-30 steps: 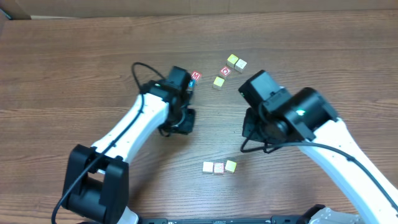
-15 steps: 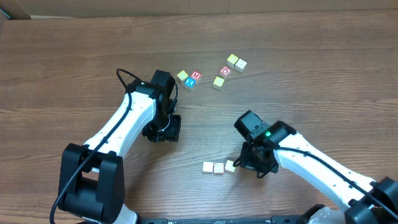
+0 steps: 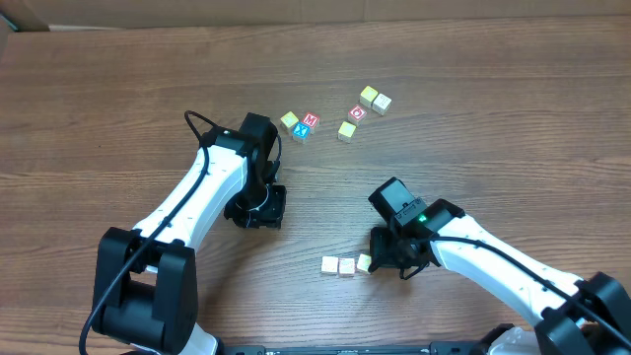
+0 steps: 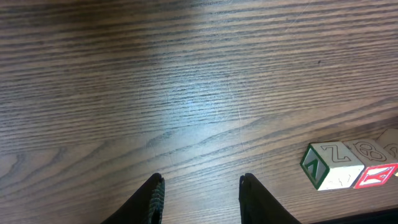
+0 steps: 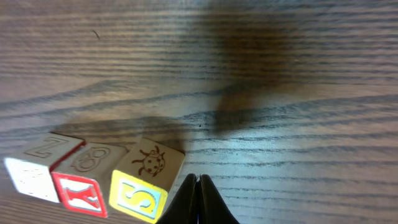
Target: Flip 3 blocks
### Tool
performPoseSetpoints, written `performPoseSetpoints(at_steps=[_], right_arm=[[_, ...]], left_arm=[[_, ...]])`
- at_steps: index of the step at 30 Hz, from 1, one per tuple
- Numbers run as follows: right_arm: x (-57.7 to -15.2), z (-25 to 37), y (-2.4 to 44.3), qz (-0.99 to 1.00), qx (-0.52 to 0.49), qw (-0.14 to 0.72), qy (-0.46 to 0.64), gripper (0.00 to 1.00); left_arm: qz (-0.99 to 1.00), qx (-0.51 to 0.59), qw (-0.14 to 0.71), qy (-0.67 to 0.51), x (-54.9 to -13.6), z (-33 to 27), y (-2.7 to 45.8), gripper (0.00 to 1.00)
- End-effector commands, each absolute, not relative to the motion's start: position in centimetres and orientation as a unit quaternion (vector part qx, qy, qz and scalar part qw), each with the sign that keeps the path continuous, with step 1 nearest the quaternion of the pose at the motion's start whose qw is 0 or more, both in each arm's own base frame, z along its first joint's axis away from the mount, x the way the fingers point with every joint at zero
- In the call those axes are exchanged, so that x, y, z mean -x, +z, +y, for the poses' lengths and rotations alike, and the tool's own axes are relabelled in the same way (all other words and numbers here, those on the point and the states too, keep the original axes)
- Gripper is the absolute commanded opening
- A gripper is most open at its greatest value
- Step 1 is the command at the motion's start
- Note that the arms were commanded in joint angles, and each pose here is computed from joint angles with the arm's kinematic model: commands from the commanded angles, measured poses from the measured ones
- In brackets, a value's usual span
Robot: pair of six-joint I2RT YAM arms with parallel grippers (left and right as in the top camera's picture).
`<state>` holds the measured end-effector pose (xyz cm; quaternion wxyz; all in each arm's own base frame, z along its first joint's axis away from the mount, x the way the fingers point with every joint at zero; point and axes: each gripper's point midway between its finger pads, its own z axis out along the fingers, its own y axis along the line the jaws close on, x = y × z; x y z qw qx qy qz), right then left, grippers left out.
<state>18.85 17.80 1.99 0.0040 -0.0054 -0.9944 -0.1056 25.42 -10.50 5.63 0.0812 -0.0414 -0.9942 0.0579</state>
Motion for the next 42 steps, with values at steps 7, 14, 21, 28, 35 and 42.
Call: performPoseSetpoints(at_steps=[7, 14, 21, 28, 35, 42], right_arm=[[-18.7, 18.7, 1.0, -0.991, -0.055, 0.016, -0.124, 0.04], [-18.7, 19.0, 1.1, -0.989, -0.072, 0.015, -0.132, 0.04], [-18.6, 19.4, 1.2, -0.986, -0.086, 0.017, -0.142, 0.06], [-18.4, 19.9, 1.4, -0.982, -0.101, 0.019, -0.159, 0.09], [-18.5, 20.3, 1.5, -0.98, -0.103, 0.018, -0.168, 0.11], [-19.0, 19.3, 1.2, -0.988, -0.061, 0.013, -0.141, 0.07]], left_arm=[[-0.994, 0.038, 0.088, 0.059, -25.2, -10.5, 5.4, 0.33], [-0.994, 0.039, 0.086, 0.059, -25.3, -10.5, 5.4, 0.32], [-0.994, 0.039, 0.082, 0.06, -25.5, -10.6, 5.4, 0.32], [-0.994, 0.039, 0.08, 0.061, -25.6, -10.6, 5.4, 0.31], [-0.994, 0.039, 0.075, 0.062, -25.8, -10.7, 5.4, 0.3], [-0.995, 0.04, 0.066, 0.064, -26.2, -10.8, 5.3, 0.3]])
